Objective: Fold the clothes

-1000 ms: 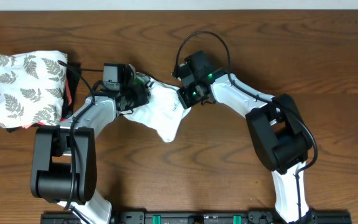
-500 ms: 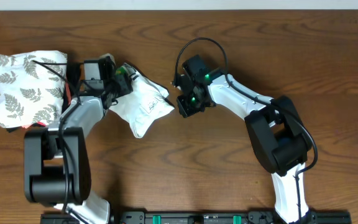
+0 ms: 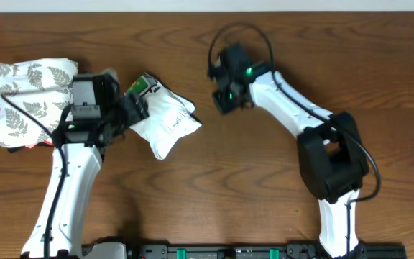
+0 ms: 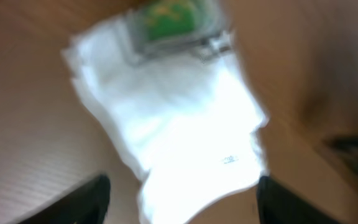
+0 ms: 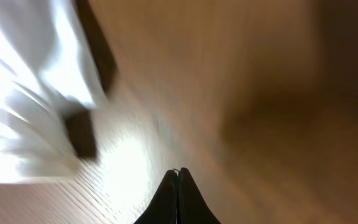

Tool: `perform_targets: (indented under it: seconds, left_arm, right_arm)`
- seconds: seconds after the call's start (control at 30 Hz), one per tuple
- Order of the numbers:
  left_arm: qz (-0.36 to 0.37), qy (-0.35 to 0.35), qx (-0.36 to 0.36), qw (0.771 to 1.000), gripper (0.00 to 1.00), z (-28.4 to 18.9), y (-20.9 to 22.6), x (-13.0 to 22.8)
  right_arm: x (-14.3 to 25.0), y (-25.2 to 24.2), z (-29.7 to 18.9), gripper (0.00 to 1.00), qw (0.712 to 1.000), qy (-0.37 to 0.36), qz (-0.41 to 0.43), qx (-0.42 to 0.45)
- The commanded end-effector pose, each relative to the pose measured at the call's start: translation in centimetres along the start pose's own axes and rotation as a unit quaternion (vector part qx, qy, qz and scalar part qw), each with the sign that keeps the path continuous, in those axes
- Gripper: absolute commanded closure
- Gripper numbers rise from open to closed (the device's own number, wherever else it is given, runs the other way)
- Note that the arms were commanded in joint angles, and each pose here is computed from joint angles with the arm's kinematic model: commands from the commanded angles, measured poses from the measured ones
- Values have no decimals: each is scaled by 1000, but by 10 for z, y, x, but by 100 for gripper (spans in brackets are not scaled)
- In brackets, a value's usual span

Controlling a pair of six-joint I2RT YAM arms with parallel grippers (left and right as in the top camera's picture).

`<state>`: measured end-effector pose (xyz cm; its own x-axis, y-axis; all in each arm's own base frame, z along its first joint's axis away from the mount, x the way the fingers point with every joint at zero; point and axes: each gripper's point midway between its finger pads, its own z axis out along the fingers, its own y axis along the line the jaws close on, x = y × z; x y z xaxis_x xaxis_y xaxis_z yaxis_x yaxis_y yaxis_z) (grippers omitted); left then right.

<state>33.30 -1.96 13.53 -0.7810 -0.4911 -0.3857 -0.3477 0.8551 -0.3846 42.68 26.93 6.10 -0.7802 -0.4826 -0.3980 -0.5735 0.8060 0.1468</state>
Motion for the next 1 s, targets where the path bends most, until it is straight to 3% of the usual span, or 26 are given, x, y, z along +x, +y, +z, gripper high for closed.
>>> perform_targets:
  seconds: [0.0, 0.23, 0.63, 0.87, 0.97]
  left_arm:
    - [-133, 19, -86, 987, 21, 1, 44, 15]
    - [-180, 46, -114, 976, 20, 17, 72, 37]
    - [-177, 28, -101, 979, 19, 29, 70, 25]
    - [-172, 56, -70, 981, 19, 45, 60, 29]
    - [-163, 72, -69, 982, 19, 55, 61, 34]
  right_arm:
    - [-53, 19, -54, 99, 993, -90, -74, -7]
    - [-69, 67, -30, 99, 979, -127, -134, -89]
    - [-27, 121, 56, 99, 971, -61, -159, -169]
    - [-5, 88, 97, 99, 987, -14, -127, -103]
    - [7, 57, 111, 99, 997, 14, -65, -25]
